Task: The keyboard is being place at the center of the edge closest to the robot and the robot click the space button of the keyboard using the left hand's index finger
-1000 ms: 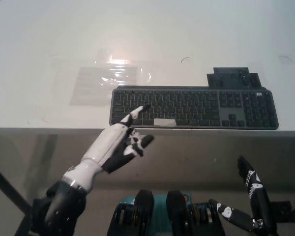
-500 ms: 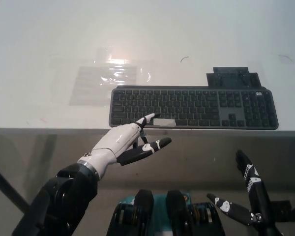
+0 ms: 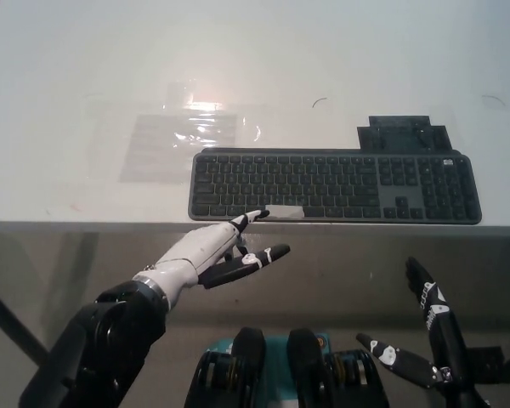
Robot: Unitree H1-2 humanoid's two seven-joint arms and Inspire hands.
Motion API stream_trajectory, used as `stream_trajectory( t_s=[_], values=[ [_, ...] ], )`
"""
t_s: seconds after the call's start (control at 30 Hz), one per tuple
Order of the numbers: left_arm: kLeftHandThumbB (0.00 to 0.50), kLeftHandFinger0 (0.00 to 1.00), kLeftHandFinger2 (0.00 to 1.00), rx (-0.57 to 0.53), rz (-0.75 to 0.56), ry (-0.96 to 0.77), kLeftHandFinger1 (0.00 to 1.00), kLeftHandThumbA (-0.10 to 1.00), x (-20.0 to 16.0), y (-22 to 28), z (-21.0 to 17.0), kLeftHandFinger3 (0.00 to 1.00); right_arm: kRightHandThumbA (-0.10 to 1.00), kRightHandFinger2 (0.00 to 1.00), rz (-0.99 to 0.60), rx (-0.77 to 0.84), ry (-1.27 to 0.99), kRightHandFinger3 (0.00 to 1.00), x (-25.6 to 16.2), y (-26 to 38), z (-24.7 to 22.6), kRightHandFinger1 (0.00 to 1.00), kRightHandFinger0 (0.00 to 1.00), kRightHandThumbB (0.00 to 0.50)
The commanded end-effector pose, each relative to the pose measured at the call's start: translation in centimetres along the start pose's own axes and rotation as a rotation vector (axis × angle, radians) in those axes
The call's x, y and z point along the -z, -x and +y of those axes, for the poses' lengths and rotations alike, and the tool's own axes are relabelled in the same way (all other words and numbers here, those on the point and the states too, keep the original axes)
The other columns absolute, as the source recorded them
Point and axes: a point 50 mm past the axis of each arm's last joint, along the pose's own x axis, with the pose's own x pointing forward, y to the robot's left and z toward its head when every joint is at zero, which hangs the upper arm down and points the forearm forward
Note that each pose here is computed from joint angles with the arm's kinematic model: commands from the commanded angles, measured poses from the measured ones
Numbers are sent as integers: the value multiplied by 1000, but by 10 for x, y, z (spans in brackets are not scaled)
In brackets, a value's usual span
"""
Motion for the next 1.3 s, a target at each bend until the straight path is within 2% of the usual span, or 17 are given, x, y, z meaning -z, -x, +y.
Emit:
stream_trajectory(
  t_s=[0.0, 0.07, 0.17, 0.27, 0.33, 0.43, 0.47, 0.53, 0.63, 0.73, 0.8, 0.83, 0.9, 0.97, 1.07, 1.2, 1.27],
  values=[
    [292, 107, 520, -17, 0, -67, 396, 1000, -4, -9, 21, 1000, 1000, 1000, -79, -9, 5, 1000, -12, -9, 1, 1000, 1000, 271],
    [298, 86, 508, -14, -2, -69, 396, 1000, -5, -13, 21, 1000, 1000, 1000, -77, -7, 7, 1000, -12, -8, 1, 1000, 1000, 276],
    [307, 139, 605, -14, 3, -79, 511, 1000, -8, -21, 22, 1000, 1000, 1000, -90, -7, 15, 1000, -13, -10, 1, 1000, 1000, 264],
    [314, 180, 654, -12, 7, -80, 546, 1000, -11, -28, 24, 1000, 1000, 1000, -91, -6, 17, 1000, -13, -12, 1, 1000, 1000, 269],
    [321, 306, 708, -3, 14, -75, 599, 1000, -12, -34, 25, 1000, 1000, 1000, -97, -7, 13, 1000, -14, -12, 1, 1000, 1000, 268],
    [329, 321, 708, 5, 16, -68, 609, 1000, -13, -39, 25, 1000, 1000, 1000, -96, -7, 20, 1000, -14, -12, 1, 1000, 1000, 269],
    [326, 299, 694, 9, 16, -69, 597, 1000, -14, -41, 25, 1000, 1000, 1000, -95, -8, 24, 1000, -14, -12, 1, 1000, 1000, 268],
    [327, 356, 664, 20, 20, -69, 601, 1000, -15, -44, 25, 1000, 1000, 1000, -97, -8, 18, 1000, -13, -13, 1, 1000, 1000, 265],
    [335, 299, 479, 15, 13, -75, 487, 1000, -14, -48, 22, 1000, 1000, 1000, -97, -9, 19, 1000, -14, -13, 1, 1000, 1000, 273],
    [343, 228, 436, 20, 20, -76, 437, 1000, -15, -50, 19, 1000, 1000, 1000, -101, -9, 23, 1000, -14, -14, 1, 1000, 1000, 267],
    [351, 273, 480, 39, 36, -78, 482, 1000, -16, -51, 17, 1000, 1000, 1000, -95, -8, 24, 1000, -13, -14, 0, 1000, 1000, 276],
    [347, 295, 456, 42, 35, -76, 474, 1000, -17, -51, 16, 1000, 1000, 1000, -95, -8, 23, 1000, -13, -15, 0, 1000, 1000, 280],
    [336, 240, 400, 44, 25, -72, 426, 1000, -16, -50, 15, 1000, 1000, 1000, -94, -10, 22, 1000, -14, -15, 1, 1000, 1000, 283],
    [335, 96, 359, 56, 36, -70, 383, 1000, -16, -50, 12, 1000, 1000, 1000, -100, -10, 25, 1000, -15, -15, 0, 1000, 1000, 283],
    [330, 72, 343, 66, 40, -67, 373, 1000, -14, -49, 8, 1000, 1000, 1000, -104, -9, 28, 1000, -15, -18, 1, 1000, 1000, 289],
    [360, 220, 358, 104, 78, -74, 448, 1000, -7, -49, -13, 1000, 1000, 1000, -106, -7, 33, 1000, -16, -20, 1, 1000, 1000, 304],
    [349, 197, 325, 113, 84, -72, 412, 1000, -5, -48, -22, 1000, 1000, 1000, -107, -7, 33, 1000, -17, -21, 0, 1000, 1000, 306]
  ],
)
